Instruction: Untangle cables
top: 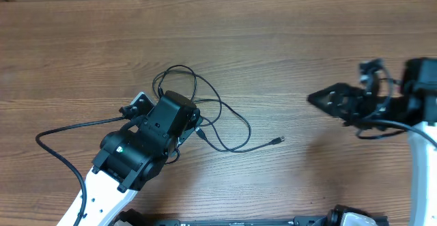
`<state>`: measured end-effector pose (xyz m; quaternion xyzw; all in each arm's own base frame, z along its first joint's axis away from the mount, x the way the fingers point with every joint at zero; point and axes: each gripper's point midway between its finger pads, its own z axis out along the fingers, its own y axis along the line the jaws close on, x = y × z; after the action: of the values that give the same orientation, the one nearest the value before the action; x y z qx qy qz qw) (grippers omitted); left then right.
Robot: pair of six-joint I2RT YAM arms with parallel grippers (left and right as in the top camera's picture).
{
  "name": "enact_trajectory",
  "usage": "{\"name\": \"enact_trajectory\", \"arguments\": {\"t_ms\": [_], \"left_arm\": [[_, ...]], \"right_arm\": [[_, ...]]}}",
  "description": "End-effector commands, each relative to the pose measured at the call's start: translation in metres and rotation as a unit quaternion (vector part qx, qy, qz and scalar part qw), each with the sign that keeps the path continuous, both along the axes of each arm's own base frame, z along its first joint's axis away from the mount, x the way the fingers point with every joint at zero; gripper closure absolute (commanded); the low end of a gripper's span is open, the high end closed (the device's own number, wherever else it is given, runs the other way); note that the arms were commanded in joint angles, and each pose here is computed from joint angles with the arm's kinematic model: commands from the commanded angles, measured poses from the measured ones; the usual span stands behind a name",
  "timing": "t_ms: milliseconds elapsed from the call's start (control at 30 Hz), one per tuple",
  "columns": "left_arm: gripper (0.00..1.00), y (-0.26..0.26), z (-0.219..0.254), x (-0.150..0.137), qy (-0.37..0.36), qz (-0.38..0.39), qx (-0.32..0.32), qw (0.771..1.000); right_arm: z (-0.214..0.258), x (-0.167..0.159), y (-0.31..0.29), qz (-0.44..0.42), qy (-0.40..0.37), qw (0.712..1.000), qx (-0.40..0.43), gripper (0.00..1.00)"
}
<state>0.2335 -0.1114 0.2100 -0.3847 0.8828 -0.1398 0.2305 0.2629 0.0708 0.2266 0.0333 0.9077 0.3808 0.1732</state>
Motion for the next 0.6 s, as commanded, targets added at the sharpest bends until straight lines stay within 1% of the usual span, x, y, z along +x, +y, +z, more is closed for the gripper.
{"name": "enact_trajectory", "arguments": {"t_ms": [0, 100, 200, 300, 567], "left_arm": [[0.00, 0.000, -0.001, 0.001, 0.000, 0.002, 0.003, 1.000], [0.01, 0.000, -0.001, 0.001, 0.000, 0.002, 0.003, 1.000], [0.00, 0.000, -0.001, 0.001, 0.000, 0.002, 0.003, 1.000], [0.00, 0.000, -0.001, 0.001, 0.000, 0.002, 0.003, 1.000], [0.00, 0.000, -0.001, 0.001, 0.000, 0.002, 0.003, 1.000]], "right_arm": [[-0.021, -0.005, 0.023, 0.019, 0.023, 0.999, 0.020, 0.00], [-0.054, -0.002, 0.025, -0.022, 0.067, 0.997, 0.010, 0.00], [-0.077, -0.003, 0.021, -0.054, 0.096, 0.994, 0.006, 0.00], [-0.089, -0.005, 0.021, -0.064, 0.109, 0.992, 0.011, 0.00], [-0.116, -0.025, 0.023, -0.064, 0.148, 0.987, 0.013, 0.00]]}}
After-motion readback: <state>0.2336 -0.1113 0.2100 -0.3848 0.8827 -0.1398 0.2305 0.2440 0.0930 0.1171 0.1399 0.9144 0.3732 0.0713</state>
